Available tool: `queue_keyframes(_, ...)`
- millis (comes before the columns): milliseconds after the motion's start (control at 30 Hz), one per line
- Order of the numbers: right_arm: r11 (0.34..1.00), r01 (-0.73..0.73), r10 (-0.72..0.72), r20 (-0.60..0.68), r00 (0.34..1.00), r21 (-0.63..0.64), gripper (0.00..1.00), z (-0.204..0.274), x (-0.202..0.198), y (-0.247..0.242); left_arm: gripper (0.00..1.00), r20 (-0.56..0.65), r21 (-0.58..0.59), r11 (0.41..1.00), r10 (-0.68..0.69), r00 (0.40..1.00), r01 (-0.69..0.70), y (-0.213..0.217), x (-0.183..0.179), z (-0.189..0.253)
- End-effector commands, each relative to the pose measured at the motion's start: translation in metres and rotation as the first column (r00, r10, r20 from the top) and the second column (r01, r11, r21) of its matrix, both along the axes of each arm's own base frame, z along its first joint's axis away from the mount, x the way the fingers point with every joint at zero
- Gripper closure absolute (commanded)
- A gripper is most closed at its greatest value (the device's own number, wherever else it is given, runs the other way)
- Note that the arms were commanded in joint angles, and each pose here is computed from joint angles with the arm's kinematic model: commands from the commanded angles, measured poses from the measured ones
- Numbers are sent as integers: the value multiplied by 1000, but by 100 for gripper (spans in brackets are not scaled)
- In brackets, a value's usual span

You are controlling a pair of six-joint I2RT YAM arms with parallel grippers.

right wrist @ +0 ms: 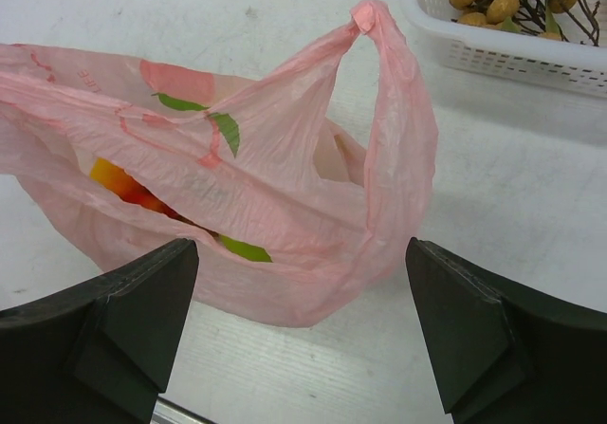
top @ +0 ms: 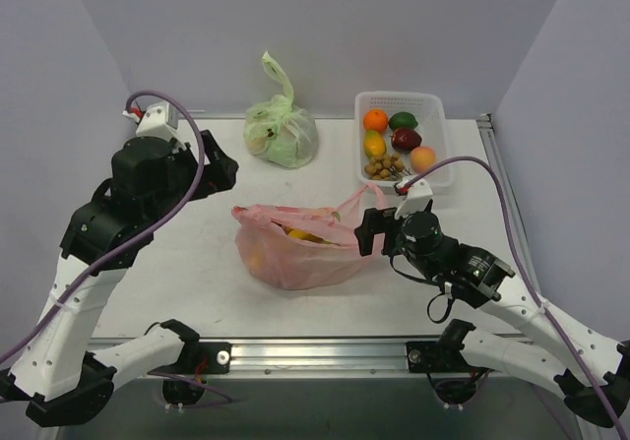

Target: Untie the knot of the plastic bag and take out the fruit

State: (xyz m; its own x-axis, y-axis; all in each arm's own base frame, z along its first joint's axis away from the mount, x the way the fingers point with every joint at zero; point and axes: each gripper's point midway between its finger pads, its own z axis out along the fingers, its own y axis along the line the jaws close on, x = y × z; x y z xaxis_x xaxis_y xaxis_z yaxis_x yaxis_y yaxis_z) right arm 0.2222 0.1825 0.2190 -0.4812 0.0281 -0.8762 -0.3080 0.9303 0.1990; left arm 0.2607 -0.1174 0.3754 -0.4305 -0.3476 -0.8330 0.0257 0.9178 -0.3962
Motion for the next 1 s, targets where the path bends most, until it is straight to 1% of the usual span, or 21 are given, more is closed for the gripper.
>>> queue_keyframes(0,999,-16,18,48,999,-48,4,24,-1,-8,3,-27,1,1000,-16,999,16,1,-13,18)
queue_keyframes(33,998,-32,36,56,998,-60,4,26,-1,-6,3,-37,-7,1000,-30,999,29,-3,-15,20)
queue_keyframes(67,997,-46,49,65,997,-56,4,34,-1,-3,2,-28,-29,997,-67,997,66,-14,-19,28)
queue_keyframes(100,995,-70,74,55,996,-66,4,33,-1,2,3,-43,-36,995,-90,995,88,-27,-17,27)
queue_keyframes(167,991,-101,107,57,993,-87,4,37,0,6,3,-42,-30,992,-126,991,124,-46,-19,29)
queue_keyframes(200,989,-117,121,44,992,-96,4,34,1,11,3,-28,-4,986,-165,986,165,-68,-21,34)
queue_keyframes(333,983,-152,155,27,988,-105,4,35,1,19,3,-17,58,971,-231,973,232,-111,-21,47)
queue_keyframes(367,981,-159,163,22,986,-109,4,34,1,21,3,-38,100,965,-238,971,240,-124,-14,38)
queue_keyframes(433,978,-171,174,17,985,-116,4,34,1,22,4,-47,126,961,-242,969,246,-135,-12,33)
queue_keyframes(500,977,-174,176,11,984,-125,4,31,0,21,6,-92,153,953,-251,964,262,-148,-9,14)
queue_keyframes(533,976,-176,178,2,984,-128,4,29,-1,20,6,-130,180,947,-247,960,268,-151,-11,-5)
queue_keyframes(633,979,-176,174,-30,984,-102,4,21,-6,21,10,-195,195,950,-207,959,245,-149,-17,-38)
queue_keyframes(667,977,-194,191,-42,981,-89,4,18,-10,24,11,-253,241,938,-188,949,250,-145,-23,-71)
queue_keyframes(700,978,-195,192,-51,980,-78,4,16,-12,23,12,-255,209,952,-168,952,224,-138,-29,-74)
queue_keyframes(733,978,-195,191,-63,980,-67,4,13,-15,24,14,-270,203,956,-154,951,212,-135,-33,-86)
queue_keyframes(767,978,-198,192,-80,978,-69,4,5,-17,23,15,-314,239,950,-120,942,201,-124,-39,-116)
queue_keyframes(800,977,-203,198,-83,977,-57,5,5,-20,23,16,-312,204,966,-92,945,162,-114,-45,-120)
queue_keyframes(867,975,-213,206,-104,973,-63,4,-5,-24,22,28,-323,171,981,-35,946,95,-102,-51,-137)
queue_keyframes(900,972,-225,216,-114,970,-64,4,-8,-25,23,31,-345,184,980,-13,938,82,-89,-59,-156)
queue_keyframes(967,964,-250,239,-124,963,-86,4,-13,-27,25,37,-356,139,989,10,935,42,-85,-63,-169)
